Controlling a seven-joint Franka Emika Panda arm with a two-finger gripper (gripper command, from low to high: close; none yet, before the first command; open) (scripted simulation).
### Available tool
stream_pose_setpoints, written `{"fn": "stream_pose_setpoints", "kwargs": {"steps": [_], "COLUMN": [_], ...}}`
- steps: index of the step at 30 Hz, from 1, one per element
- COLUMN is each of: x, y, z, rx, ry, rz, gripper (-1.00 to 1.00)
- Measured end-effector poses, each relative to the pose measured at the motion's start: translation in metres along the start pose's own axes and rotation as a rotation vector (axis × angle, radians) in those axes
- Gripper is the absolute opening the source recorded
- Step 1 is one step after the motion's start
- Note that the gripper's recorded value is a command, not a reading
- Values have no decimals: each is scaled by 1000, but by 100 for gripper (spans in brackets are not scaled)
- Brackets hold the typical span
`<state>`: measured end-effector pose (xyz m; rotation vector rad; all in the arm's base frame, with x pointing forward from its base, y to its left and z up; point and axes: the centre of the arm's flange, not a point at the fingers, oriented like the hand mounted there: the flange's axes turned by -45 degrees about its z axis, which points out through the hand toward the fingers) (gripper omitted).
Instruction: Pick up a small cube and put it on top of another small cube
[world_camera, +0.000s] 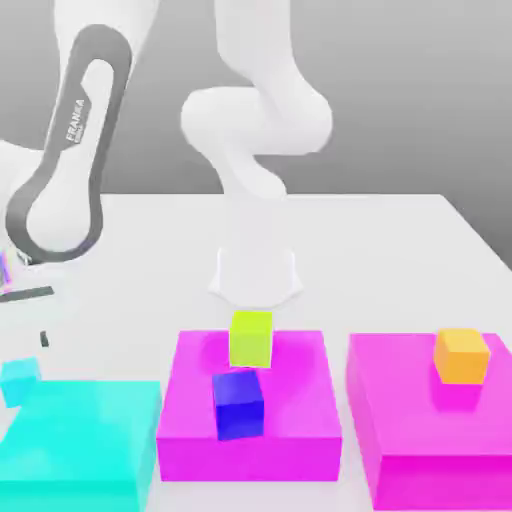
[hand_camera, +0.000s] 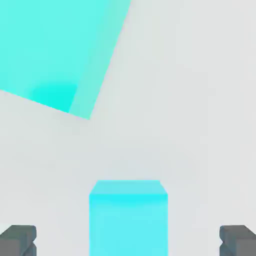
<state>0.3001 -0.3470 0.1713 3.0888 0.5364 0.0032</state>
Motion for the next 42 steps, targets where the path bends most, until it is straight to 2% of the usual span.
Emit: {"fn": "stream_pose_setpoints", "kwargs": {"steps": [3, 4, 11, 17, 19, 24, 28, 33, 38, 39, 42], "x": [-2, -2, -2, -2, 21, 118, 194, 226, 234, 233, 233], "y": [-1, -2, -2, -1, -12, -76, -163, -240, -262, -263, -263], "z": [29, 39, 41, -10, -25, -64, -99, -146, -108, -98, -98], "rx": [1, 4, 7, 5, 20, 66, 73, 29, 13, 11, 11], "ry": [-2, -2, -1, -2, 10, 36, 29, 8, 4, 3, 3], "rz": [0, 1, 1, 0, -51, -306, -575, -783, -839, -839, -839], "gripper": [0, -100, -100, -100, -100, -100, -100, -100, -100, 100, 100]}}
